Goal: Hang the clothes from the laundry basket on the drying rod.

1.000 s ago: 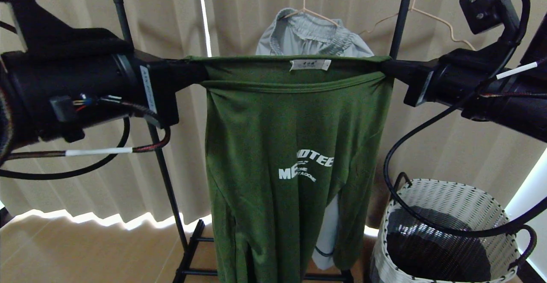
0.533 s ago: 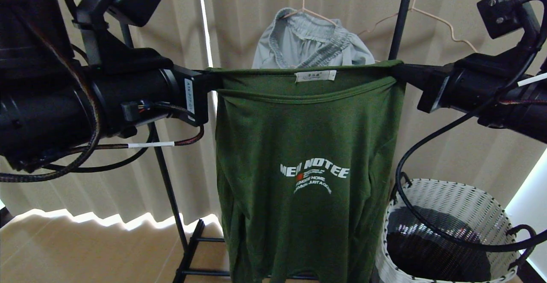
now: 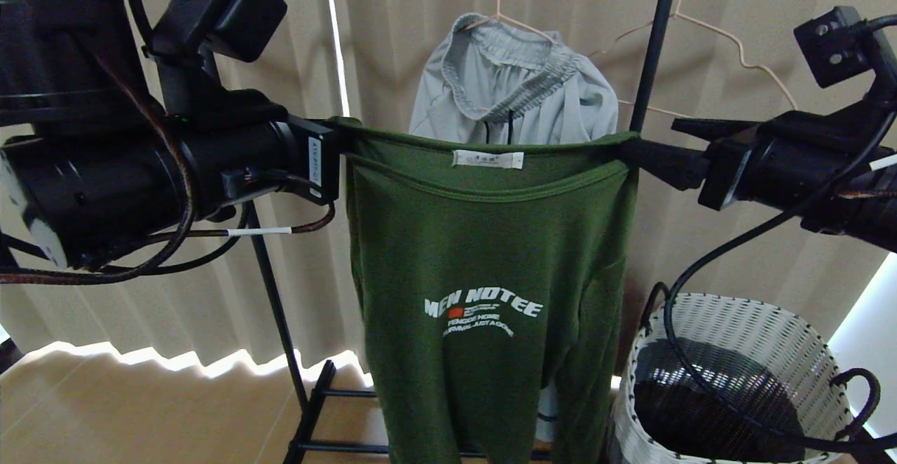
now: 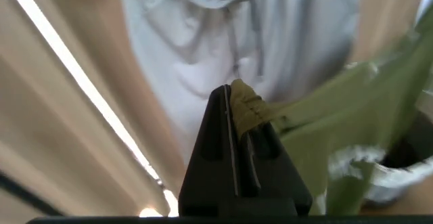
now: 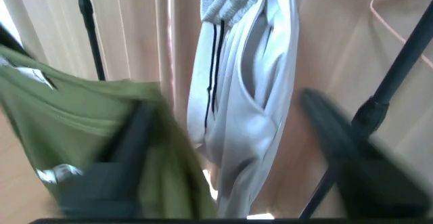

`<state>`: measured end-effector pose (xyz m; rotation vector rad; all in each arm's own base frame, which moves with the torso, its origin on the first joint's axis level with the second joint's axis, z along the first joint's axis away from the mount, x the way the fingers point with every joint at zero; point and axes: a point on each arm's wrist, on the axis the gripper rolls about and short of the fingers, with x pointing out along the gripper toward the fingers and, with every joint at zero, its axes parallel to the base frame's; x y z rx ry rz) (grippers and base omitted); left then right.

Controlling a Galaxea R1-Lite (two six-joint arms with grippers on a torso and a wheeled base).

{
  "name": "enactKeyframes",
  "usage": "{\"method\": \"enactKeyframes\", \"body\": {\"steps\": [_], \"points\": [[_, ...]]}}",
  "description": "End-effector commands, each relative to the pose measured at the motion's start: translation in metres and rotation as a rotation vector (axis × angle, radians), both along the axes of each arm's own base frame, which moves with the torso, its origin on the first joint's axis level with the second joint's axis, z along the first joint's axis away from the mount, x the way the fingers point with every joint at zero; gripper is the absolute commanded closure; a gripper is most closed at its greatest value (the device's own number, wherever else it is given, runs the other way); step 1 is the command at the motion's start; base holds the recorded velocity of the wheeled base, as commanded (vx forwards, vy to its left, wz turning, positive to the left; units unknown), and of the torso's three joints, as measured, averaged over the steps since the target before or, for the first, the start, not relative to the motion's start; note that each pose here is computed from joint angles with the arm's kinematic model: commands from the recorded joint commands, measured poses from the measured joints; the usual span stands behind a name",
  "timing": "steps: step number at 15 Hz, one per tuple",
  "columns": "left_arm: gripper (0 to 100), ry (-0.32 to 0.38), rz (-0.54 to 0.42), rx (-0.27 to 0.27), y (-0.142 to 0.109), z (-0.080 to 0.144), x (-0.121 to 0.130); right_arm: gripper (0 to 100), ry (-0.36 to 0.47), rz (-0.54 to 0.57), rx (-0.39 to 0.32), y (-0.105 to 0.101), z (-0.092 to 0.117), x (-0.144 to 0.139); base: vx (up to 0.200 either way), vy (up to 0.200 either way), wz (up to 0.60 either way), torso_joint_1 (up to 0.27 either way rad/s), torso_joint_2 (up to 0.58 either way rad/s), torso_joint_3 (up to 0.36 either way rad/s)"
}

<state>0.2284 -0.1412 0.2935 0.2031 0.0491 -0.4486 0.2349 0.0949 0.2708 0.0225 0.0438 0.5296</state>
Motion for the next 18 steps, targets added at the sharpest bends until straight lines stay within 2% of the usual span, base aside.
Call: {"method": "enactKeyframes", "body": {"steps": [1, 5, 7, 12, 15, 17, 18], "points": [[100, 0.020, 0.067, 0.023, 0.005, -0.008, 0.009, 0, 0.042, 0.007, 0.020, -0.003, -0.011, -0.012, 0.000, 0.000, 0.00, 0.000, 0.00, 0.000], [100, 0.043, 0.114, 0.042, 0.011, -0.016, 0.013, 0, 0.058, 0.081, 0.081, 0.006, -0.008, -0.034, 0.000, 0.000, 0.00, 0.000, 0.00, 0.000], [100, 0.070, 0.131, 0.058, 0.015, -0.026, 0.014, 0, 0.065, 0.142, 0.079, 0.003, -0.012, -0.044, 0.000, 0.000, 0.00, 0.000, 0.00, 0.000], [100, 0.094, 0.154, 0.072, 0.021, -0.034, 0.016, 0, 0.076, 0.151, 0.073, -0.006, -0.019, -0.062, 0.000, 0.000, 0.00, 0.000, 0.00, 0.000], [100, 0.109, 0.156, 0.087, 0.023, -0.040, 0.011, 0, 0.129, 0.107, 0.003, -0.014, -0.045, -0.064, 0.000, 0.000, 0.00, 0.000, 0.00, 0.000], [100, 0.079, 0.184, 0.091, 0.037, -0.033, -0.006, 0, 0.137, 0.013, -0.042, -0.032, -0.054, -0.059, 0.000, 0.000, 0.00, 0.000, 0.00, 0.000], [100, 0.058, 0.235, 0.102, 0.059, -0.033, -0.026, 0, 0.136, -0.056, -0.100, -0.047, -0.065, -0.064, 0.000, 0.000, 0.00, 0.000, 0.00, 0.000]]}}
